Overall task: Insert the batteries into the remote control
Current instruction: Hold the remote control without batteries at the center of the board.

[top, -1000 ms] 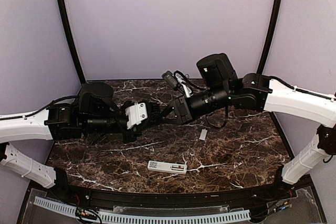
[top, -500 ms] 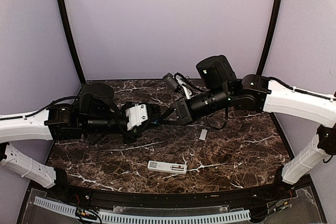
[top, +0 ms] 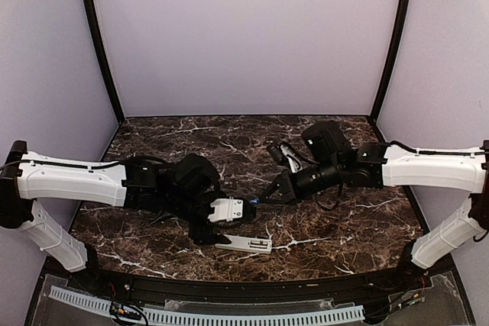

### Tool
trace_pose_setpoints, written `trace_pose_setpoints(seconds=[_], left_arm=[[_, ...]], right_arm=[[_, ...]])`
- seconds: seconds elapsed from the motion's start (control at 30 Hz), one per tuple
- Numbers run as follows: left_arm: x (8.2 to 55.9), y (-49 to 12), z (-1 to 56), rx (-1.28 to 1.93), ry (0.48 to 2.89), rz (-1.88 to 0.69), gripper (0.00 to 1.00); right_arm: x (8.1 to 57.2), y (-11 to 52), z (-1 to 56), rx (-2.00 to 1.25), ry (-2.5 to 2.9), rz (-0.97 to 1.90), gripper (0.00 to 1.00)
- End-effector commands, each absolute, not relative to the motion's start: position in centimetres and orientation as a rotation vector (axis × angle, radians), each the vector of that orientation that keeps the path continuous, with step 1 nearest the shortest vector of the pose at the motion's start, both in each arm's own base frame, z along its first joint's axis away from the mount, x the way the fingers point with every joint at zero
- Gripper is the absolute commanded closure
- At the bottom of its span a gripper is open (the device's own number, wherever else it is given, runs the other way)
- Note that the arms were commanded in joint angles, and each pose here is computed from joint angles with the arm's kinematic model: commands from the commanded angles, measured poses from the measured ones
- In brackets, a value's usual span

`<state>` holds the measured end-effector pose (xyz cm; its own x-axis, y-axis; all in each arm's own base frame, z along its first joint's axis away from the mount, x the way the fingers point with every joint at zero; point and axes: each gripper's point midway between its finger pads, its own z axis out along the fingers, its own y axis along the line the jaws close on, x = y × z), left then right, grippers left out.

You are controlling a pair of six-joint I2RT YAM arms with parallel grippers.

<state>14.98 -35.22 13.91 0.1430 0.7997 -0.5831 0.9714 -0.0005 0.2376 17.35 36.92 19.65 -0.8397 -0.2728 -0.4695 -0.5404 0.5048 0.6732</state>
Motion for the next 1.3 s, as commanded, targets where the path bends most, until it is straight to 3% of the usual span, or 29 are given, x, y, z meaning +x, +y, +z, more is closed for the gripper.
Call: trace_pose_setpoints(seconds=[0.0,0.23,0.8,1.07,1.27], left_arm=[[12.5,-33.8,9.1,2.04,1.775,-0.434,0.23],[13.4,-34.0,4.4,2.06,1.827,-0.384,0.2],[16.2,-33.5,2.5,1.981,1.951,-0.414,0.24],[14.9,-33.1,1.7,1.951,2.053,-0.399,0.39],[13.6,-32.2,0.6,1.964,2.126,-0.35,0.59]], right_arm=[[17.1,36.6,17.7,-0.646,2.436,1.323,1.0],[16.1,36.1,13.6,-0.671,2.513,1.33,1.0],[15.9,35.5,11.2,-0.644,2.592,1.307,1.0],[15.0,35.3,9.2,-0.601,2.645,1.357,1.0],[15.0,35.7,7.9,-0.625,2.685,1.368,1.0]])
